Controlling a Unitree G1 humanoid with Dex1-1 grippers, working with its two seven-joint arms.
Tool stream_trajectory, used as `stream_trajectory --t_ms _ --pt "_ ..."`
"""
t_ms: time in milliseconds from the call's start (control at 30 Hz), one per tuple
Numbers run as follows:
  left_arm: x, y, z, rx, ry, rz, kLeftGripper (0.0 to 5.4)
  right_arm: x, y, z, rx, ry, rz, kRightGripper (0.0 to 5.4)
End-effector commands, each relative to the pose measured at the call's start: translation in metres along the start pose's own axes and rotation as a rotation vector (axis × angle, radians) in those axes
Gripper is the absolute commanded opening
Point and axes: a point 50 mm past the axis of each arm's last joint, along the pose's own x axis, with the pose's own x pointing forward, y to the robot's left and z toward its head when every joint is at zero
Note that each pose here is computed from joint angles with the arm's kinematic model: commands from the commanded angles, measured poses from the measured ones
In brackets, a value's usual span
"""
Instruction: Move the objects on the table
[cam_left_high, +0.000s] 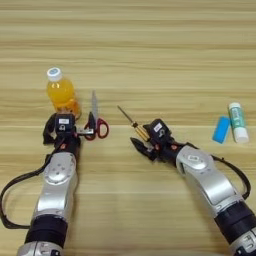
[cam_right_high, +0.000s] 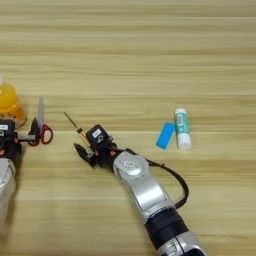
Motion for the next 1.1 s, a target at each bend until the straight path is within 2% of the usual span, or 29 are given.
stream_trajectory --t_ms 33,233,467,800,900,967,1033,1100 --pt "-0.002 -0.003 -0.002 0.001 0.010 -0.006 5.40 -0.005 -0.004 -0.014 -0.015 0.088 -0.044 2.19" --pt "-0.003 -0.004 -0.002 0.000 0.009 -0.006 5.40 -0.009 -0.011 -0.016 0.007 0.116 -0.111 1.60" --pt "-0.003 -0.004 -0.002 -0.001 0.008 -0.006 5.40 -0.022 -0.019 -0.015 0.055 0.134 -0.189 0.91" --pt "-0.003 -0.003 -0.001 -0.001 0.008 -0.004 5.40 -0.033 -0.022 -0.018 0.179 0.163 -0.223 0.89" --pt "-0.004 -0.005 -0.001 -0.002 0.006 -0.004 5.40 -0.052 -0.032 -0.012 0.226 0.141 -0.304 0.89" --pt "-0.004 -0.005 -0.001 -0.002 0.006 -0.004 5.40 -0.070 -0.038 -0.010 0.260 0.133 -0.366 0.89" --pt "-0.004 -0.006 -0.001 -0.001 0.006 -0.003 5.40 -0.085 -0.038 -0.012 0.294 0.146 -0.397 0.89" --pt "-0.003 -0.006 -0.001 0.000 0.006 -0.003 5.40 -0.093 -0.033 -0.014 0.317 0.166 -0.394 0.89"
